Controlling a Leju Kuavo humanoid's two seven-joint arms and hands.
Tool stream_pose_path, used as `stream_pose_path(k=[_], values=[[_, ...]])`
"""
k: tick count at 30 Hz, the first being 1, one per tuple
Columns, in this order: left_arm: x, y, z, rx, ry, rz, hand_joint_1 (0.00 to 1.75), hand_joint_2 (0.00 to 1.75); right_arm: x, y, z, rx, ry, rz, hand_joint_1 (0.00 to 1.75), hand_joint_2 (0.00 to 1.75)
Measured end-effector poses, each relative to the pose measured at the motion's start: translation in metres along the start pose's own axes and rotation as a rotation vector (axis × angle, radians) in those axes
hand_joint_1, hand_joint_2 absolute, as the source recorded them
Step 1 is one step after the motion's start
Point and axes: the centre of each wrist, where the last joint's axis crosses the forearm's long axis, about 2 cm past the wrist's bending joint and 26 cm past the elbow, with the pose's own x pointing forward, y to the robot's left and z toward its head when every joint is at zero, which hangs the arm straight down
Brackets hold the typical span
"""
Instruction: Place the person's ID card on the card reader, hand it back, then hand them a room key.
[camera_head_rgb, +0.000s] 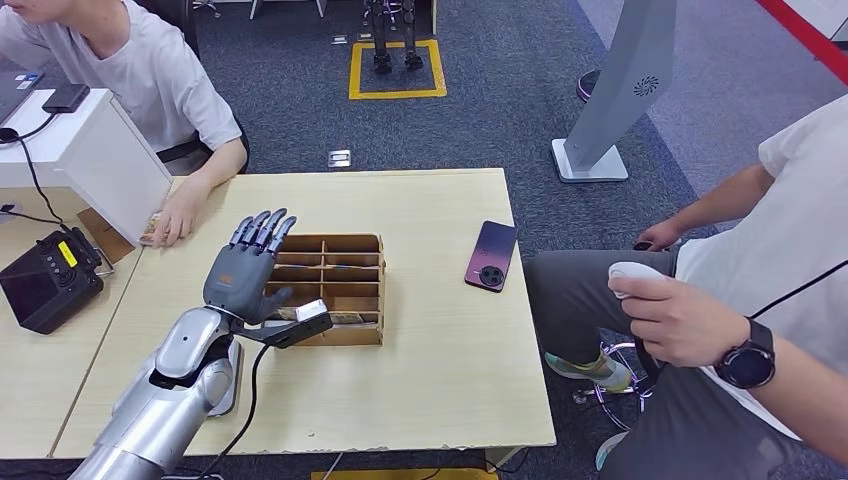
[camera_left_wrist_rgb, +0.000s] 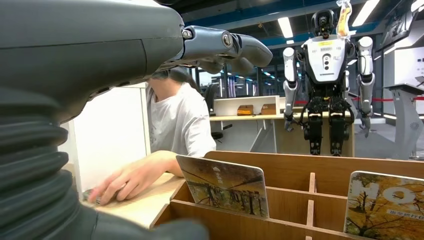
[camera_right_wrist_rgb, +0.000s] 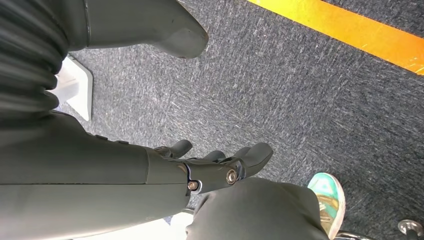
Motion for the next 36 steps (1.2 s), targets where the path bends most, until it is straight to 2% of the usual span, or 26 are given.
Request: stream_pose_path(k=[32, 33, 36], values=[[-0.0017, -0.0006, 0.0007, -0.009, -0.003, 0.035, 1.75, 1.75, 0.0026, 0.0022, 0.0002, 0.005, -0.022, 0.004, 0.00, 1.75], [-0.0018, -0.0007, 0.0007, -0.009, -0.003, 0.035, 1.51, 1.75, 0.0026, 0.0022, 0.0002, 0.005, -0.022, 0.004, 0.00, 1.75], [-0.0017, -0.0008, 0.0009, -0.010, -0.005, 0.036, 0.21, 1.75, 0.0026, 0.0022, 0.0002, 0.005, -0.022, 0.005, 0.00, 1.75]])
